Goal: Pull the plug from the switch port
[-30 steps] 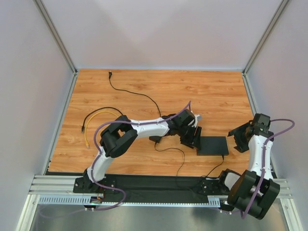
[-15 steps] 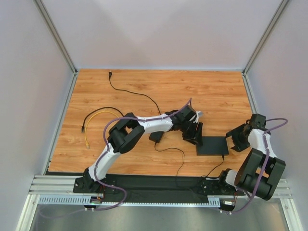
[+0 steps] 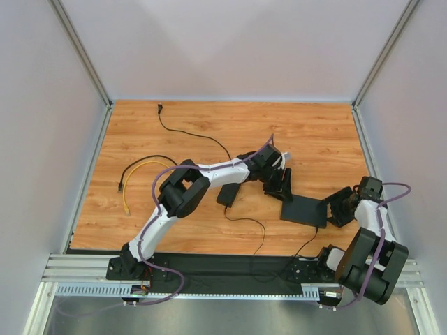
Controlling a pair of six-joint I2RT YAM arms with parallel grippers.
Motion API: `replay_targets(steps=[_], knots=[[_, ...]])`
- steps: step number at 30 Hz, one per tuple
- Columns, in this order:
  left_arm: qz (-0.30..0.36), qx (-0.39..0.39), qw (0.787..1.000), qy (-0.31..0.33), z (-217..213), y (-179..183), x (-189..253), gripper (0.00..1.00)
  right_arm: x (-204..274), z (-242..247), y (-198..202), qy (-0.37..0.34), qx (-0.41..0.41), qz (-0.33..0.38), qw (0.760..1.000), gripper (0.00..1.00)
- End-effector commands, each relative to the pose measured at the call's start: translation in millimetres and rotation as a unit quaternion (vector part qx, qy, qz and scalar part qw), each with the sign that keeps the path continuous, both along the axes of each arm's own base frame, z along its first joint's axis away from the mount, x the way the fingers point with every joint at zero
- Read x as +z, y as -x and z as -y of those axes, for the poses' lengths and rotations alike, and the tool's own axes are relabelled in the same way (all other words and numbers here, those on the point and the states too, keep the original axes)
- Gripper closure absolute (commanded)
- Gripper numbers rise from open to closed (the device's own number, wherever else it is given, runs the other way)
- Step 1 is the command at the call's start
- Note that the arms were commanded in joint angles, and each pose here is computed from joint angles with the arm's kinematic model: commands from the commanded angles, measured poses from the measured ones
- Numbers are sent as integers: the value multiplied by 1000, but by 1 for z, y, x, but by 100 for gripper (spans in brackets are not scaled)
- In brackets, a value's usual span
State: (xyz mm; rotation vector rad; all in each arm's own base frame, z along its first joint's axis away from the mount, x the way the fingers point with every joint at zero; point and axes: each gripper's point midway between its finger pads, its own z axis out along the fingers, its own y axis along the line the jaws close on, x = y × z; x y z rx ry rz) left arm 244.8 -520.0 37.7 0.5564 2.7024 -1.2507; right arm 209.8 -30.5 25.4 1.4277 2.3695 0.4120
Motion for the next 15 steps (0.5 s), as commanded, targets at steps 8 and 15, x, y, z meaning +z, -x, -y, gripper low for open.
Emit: replay_targets(steps=[8, 15], knots=[[47, 12, 998, -29, -8, -27, 22, 43, 9, -21, -15, -64, 24, 37, 997, 39], [128, 62, 986, -83, -48, -41, 55, 35, 14, -10, -8, -20, 24, 33, 999, 39]])
